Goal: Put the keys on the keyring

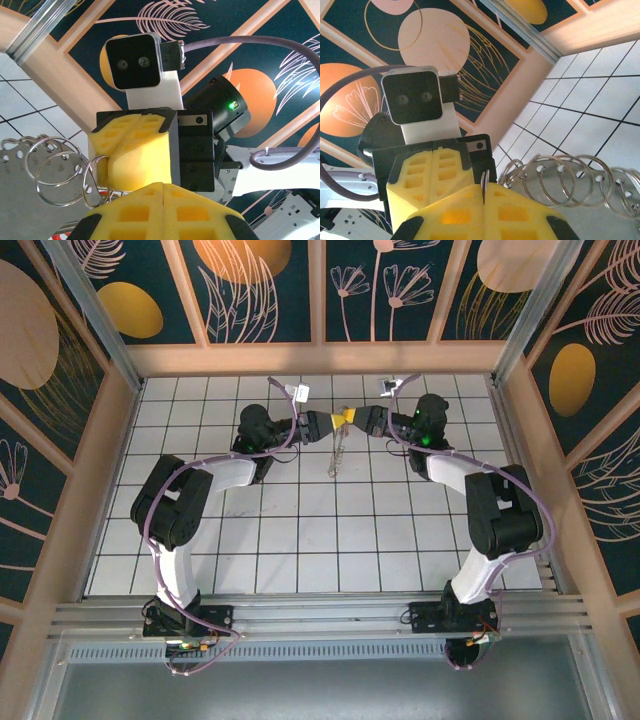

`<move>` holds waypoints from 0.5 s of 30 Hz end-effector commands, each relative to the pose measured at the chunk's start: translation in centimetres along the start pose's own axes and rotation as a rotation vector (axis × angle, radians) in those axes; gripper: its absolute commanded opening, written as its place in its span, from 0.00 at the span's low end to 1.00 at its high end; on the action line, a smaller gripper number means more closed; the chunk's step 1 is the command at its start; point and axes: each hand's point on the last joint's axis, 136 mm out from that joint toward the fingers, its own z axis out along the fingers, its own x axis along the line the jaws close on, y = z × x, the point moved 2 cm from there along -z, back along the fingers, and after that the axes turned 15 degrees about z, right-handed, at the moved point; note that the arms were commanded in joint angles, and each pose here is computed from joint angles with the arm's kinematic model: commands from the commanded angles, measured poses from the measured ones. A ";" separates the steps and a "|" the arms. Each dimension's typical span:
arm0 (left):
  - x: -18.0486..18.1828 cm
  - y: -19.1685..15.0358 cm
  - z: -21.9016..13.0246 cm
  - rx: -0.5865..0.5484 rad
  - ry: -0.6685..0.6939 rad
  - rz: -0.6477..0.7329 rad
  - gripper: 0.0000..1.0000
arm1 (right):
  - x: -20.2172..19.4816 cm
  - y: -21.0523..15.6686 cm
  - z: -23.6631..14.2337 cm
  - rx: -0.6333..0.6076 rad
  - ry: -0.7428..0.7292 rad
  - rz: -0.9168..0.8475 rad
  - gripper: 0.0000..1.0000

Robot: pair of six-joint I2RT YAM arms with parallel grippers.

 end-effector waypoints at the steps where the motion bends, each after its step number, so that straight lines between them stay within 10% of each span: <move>1: -1.3 1.1 -0.2 -0.036 -0.017 0.067 0.20 | 3.1 0.9 -0.6 -0.041 0.034 -0.108 0.00; 15: -1.7 1.9 -1.3 -0.045 0.062 0.109 0.40 | 6.5 0.2 -2.1 -0.069 0.085 -0.139 0.00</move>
